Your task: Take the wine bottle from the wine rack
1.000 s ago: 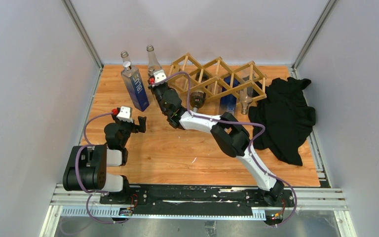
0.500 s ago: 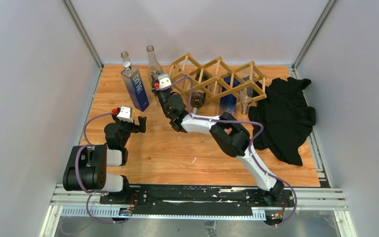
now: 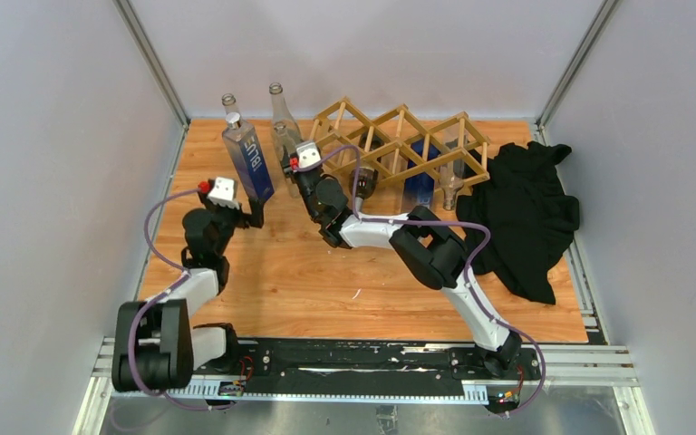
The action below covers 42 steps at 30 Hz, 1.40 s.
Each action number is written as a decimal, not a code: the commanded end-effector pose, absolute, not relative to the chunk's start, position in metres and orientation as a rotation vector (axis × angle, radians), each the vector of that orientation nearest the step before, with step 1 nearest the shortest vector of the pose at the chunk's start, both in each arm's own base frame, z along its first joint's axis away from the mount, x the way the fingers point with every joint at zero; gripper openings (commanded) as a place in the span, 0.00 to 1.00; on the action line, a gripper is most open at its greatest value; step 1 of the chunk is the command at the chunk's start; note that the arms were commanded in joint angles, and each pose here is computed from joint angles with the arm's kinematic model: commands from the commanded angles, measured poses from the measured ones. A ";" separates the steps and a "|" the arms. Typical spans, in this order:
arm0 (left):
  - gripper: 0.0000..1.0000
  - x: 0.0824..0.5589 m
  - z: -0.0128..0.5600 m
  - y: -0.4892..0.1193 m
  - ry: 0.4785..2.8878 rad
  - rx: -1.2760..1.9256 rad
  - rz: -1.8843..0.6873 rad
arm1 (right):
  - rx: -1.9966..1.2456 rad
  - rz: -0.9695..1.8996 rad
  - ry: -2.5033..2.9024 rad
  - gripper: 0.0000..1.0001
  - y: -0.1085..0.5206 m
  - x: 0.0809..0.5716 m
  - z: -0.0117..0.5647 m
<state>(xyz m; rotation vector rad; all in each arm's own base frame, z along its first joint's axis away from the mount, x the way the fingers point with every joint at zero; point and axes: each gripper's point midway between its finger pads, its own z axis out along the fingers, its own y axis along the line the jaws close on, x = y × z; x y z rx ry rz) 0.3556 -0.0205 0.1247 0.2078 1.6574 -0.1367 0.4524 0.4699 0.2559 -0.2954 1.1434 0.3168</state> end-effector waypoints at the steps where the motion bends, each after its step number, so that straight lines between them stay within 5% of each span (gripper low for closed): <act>1: 1.00 0.366 0.174 -0.015 1.659 0.247 -0.091 | -0.281 0.320 1.118 0.51 0.465 0.444 0.276; 15: 1.00 0.319 0.231 -0.033 1.879 0.419 -0.191 | -0.330 0.324 1.124 0.57 0.454 0.414 0.315; 21: 1.00 0.300 0.288 -0.035 1.939 0.427 -0.225 | -0.418 0.312 1.300 0.81 0.438 0.386 0.330; 29: 1.00 0.285 0.316 -0.034 2.034 0.476 -0.235 | -0.343 0.193 1.782 0.95 0.327 0.343 0.328; 42: 1.00 0.266 0.330 -0.042 2.034 0.545 -0.265 | 0.186 0.208 2.206 0.98 0.113 0.288 0.272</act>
